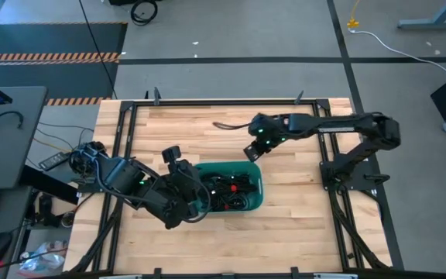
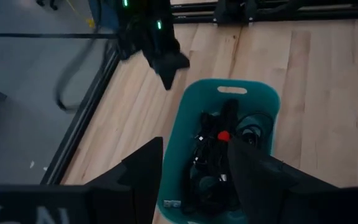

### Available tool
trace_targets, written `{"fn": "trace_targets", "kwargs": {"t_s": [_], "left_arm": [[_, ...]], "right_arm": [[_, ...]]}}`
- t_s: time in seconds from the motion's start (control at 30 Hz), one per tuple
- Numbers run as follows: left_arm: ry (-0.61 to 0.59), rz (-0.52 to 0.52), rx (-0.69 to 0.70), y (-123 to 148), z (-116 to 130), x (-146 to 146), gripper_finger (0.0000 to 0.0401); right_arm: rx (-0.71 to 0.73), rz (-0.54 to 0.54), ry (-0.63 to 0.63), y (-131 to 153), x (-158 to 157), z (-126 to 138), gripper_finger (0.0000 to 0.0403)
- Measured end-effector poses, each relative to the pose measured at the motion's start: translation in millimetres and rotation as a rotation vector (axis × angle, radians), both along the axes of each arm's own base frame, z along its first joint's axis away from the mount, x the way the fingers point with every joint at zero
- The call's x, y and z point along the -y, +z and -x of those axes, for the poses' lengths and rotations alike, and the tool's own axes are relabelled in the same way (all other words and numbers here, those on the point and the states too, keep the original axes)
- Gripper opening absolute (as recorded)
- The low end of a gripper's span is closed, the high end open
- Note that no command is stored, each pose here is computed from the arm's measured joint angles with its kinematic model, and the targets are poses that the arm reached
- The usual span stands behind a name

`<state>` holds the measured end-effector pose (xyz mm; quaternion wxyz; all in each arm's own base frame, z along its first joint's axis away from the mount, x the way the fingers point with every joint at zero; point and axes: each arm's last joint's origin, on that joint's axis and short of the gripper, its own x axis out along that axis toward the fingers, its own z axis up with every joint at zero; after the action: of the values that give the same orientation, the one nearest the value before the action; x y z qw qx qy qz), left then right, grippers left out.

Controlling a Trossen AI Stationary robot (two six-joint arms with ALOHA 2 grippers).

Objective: Pick and place USB-C Cables
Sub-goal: Return to Home Position

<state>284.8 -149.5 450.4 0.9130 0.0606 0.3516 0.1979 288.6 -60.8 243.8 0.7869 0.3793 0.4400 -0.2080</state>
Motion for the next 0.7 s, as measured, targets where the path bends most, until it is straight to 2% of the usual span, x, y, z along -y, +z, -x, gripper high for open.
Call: {"fn": "trace_targets", "kwargs": {"t_s": [0.37,0.7], "left_arm": [[-0.003,-0.053,0.001,0.6,0.0,-0.9,0.0188],[-0.015,-0.118,-0.021,0.5,1.4,-2.2,0.0188]], "right_arm": [[0.332,0.194,-0.055,88.8,-13.2,66.9,0.0000],[0.567,0.323,-0.088,132.9,-31.3,124.4,0.0000]]}}
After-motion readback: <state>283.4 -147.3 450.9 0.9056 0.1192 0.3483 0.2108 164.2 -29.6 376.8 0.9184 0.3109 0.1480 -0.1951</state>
